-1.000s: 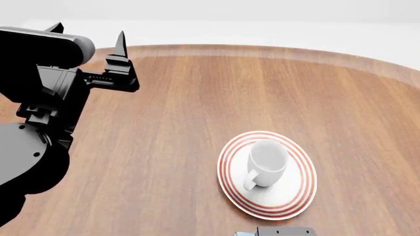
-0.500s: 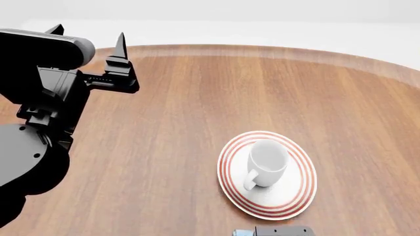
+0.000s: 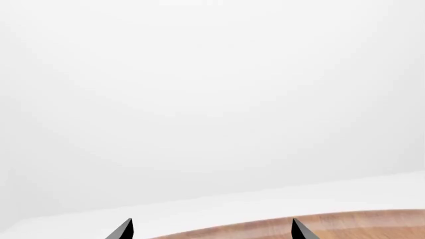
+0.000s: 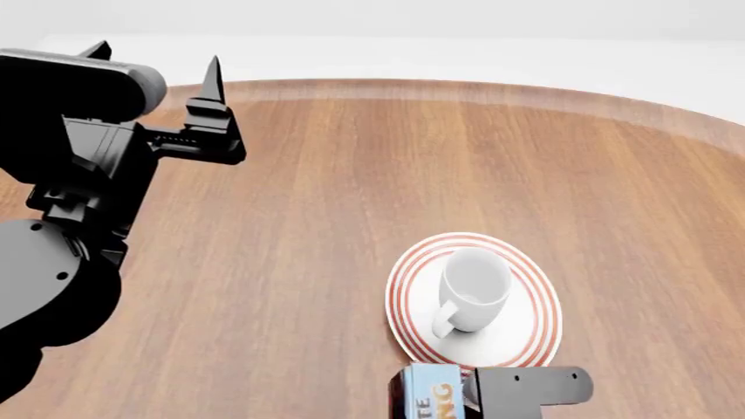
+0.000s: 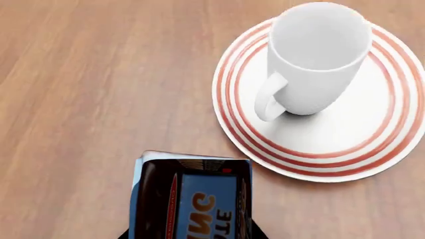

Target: Pick up the white mug and put it on the plate, and put the chocolate pudding to the right of the plate.

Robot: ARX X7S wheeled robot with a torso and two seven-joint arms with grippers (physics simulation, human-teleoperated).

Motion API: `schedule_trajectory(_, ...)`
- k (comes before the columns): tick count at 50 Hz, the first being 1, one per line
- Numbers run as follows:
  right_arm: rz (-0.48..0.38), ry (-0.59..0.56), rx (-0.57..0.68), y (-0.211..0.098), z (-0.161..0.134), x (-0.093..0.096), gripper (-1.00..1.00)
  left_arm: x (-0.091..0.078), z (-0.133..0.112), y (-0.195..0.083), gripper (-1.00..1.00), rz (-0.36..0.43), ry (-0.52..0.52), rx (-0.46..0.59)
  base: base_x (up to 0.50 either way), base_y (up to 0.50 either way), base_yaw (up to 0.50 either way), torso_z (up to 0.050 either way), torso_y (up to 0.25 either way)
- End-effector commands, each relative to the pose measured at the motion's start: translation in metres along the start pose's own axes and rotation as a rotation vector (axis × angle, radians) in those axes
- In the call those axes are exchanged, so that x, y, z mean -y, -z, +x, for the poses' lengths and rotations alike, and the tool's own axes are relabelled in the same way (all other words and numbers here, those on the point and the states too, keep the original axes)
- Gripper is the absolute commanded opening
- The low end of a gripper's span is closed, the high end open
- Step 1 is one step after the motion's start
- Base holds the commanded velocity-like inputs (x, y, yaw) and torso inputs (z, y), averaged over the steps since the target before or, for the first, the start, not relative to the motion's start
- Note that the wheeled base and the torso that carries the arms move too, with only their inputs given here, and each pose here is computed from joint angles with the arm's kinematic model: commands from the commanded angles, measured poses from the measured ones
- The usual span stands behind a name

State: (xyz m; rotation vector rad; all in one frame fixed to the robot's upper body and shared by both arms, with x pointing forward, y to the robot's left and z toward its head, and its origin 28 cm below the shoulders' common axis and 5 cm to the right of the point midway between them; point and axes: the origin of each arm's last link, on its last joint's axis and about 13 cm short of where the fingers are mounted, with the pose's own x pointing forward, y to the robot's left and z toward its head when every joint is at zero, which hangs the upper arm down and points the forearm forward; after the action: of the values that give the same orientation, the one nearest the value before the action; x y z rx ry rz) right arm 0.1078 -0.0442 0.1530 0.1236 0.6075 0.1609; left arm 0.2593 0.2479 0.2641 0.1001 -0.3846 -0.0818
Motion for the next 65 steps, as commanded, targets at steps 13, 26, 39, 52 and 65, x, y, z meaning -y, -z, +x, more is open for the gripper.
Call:
schedule_trajectory(13, 0.054, -0.104, 0.372, -0.078, -0.061, 0.028, -1.00, 0.002, 0.001, -0.006, 1.00, -0.010, 0.020, 0.034, 0.00, 0.00, 0.00, 0.000, 0.000)
schedule_trajectory(26, 0.009, -0.006, 0.683, -0.123, -0.105, 0.044, -1.00, 0.002, 0.001, -0.006, 1.00, -0.008, 0.016, 0.034, 0.00, 0.00, 0.00, 0.000, 0.000)
schedule_trajectory(39, -0.005, 0.222, 0.957, -0.159, -0.132, 0.062, -1.00, 0.001, 0.002, -0.007, 1.00, -0.007, 0.016, 0.035, 0.00, 0.00, 0.00, 0.000, 0.000)
schedule_trajectory(52, -0.146, 0.359, 1.054, -0.199, -0.119, 0.092, -1.00, 0.003, 0.002, -0.007, 1.00, -0.007, 0.022, 0.036, 0.00, 0.00, 0.00, 0.000, 0.000)
schedule_trajectory(65, -0.193, 0.433, 0.956, -0.250, -0.086, 0.130, -1.00, 0.002, 0.003, -0.004, 1.00, 0.000, 0.022, 0.028, 0.00, 0.00, 0.00, 0.000, 0.000)
